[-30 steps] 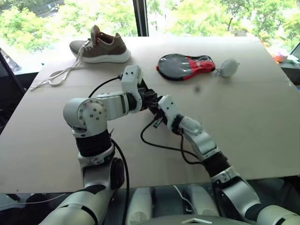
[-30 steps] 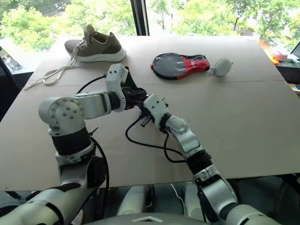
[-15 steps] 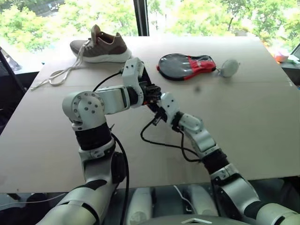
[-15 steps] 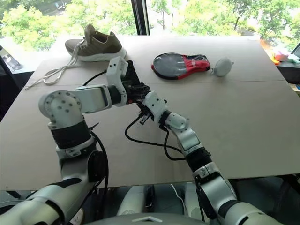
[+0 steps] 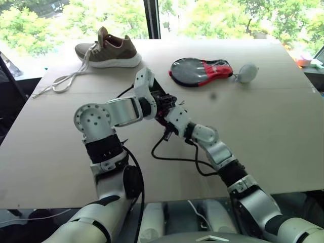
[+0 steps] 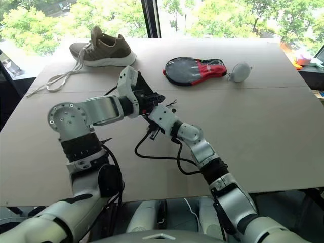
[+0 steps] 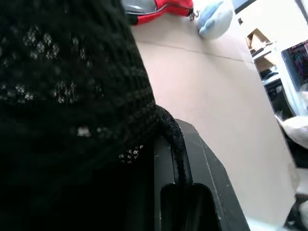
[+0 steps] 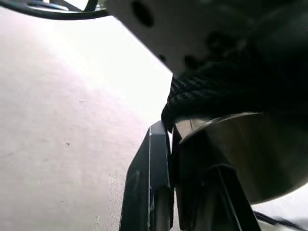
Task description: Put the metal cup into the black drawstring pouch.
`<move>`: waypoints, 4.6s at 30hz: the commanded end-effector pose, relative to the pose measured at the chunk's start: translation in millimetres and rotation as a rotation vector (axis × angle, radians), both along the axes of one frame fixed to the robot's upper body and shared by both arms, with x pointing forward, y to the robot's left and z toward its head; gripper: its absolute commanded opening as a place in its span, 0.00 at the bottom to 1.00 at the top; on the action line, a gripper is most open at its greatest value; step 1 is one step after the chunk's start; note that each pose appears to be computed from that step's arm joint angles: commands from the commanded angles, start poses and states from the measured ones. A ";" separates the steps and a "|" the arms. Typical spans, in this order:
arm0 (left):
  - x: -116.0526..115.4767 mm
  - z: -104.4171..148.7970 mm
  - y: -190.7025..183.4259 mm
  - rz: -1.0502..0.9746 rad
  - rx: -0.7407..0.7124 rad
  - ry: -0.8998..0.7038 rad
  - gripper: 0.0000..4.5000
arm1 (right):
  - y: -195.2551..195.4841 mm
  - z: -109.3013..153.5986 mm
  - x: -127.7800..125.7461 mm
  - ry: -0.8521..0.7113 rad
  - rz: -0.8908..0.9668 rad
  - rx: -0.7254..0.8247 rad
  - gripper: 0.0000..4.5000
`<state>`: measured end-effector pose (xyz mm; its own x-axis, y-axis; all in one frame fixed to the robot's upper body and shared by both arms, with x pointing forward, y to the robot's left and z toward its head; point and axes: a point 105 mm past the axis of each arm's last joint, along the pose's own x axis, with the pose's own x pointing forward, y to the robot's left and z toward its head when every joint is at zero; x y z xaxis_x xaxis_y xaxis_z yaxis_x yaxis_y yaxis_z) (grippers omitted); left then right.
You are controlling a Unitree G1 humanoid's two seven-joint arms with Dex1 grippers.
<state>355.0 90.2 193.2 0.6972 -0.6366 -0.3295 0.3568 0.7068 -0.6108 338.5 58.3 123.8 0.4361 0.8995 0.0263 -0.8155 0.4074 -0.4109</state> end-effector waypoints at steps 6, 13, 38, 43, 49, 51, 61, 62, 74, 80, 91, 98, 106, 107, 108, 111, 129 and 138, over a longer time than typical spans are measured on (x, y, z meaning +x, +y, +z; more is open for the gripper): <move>-17.6 -16.0 -12.1 -0.108 -0.105 0.108 0.00 | -13.7 59.4 20.1 0.019 -0.072 0.272 0.02; -11.0 -6.2 -12.4 -0.063 -0.141 0.119 0.00 | 0.8 26.4 -7.2 -0.157 0.075 -0.046 0.02; -23.3 24.5 54.4 -0.180 -0.332 -0.102 0.00 | -82.4 13.0 12.6 0.003 -0.229 -0.200 0.98; -34.1 31.3 62.9 -0.228 -0.292 -0.122 0.00 | -65.4 17.3 27.7 -0.023 -0.258 -0.120 0.98; -31.6 28.5 72.1 -0.187 -0.283 -0.120 0.00 | -82.0 32.5 7.8 0.163 -0.172 0.125 0.98; -29.9 25.6 71.4 -0.172 -0.272 -0.122 0.00 | -87.8 30.1 -6.9 0.205 -0.122 0.130 0.98; -22.6 21.7 67.1 -0.145 -0.243 -0.122 0.00 | -68.7 42.6 -43.5 0.521 0.044 0.249 0.52; -22.9 22.1 65.9 -0.150 -0.242 -0.123 0.00 | -62.1 43.7 -42.8 0.521 0.049 0.246 0.52; -26.3 20.2 61.1 -0.170 -0.223 -0.123 0.00 | -21.7 53.0 -40.1 0.524 0.101 0.253 0.52; -26.5 19.3 59.1 -0.175 -0.223 -0.124 0.00 | -19.1 55.1 -35.9 0.516 0.105 0.253 0.07; -28.1 17.3 56.5 -0.181 -0.226 -0.123 0.00 | -17.1 57.3 -33.1 0.505 0.106 0.247 0.01; -30.9 20.6 47.6 -0.209 -0.237 -0.130 0.00 | -14.0 55.3 -32.6 0.497 0.110 0.232 0.01; -36.7 28.4 26.8 -0.253 -0.286 -0.138 0.00 | 7.6 51.6 -24.8 0.401 0.146 0.163 0.01; -37.5 28.4 25.5 -0.253 -0.291 -0.136 0.00 | 10.6 51.4 -22.9 0.384 0.150 0.153 0.01; -38.4 28.2 24.4 -0.254 -0.298 -0.131 0.00 | 13.1 51.9 -20.7 0.370 0.153 0.149 0.01; -42.3 26.6 22.3 -0.246 -0.330 -0.108 0.00 | 16.4 55.8 -12.9 0.320 0.147 0.152 0.01; -30.2 3.4 40.8 0.034 -0.472 0.041 0.00 | -24.3 33.8 -15.9 0.263 0.138 0.076 0.01; -28.1 -4.5 39.0 0.007 -0.501 0.077 0.00 | -66.2 31.8 -10.2 0.348 -0.028 0.090 0.12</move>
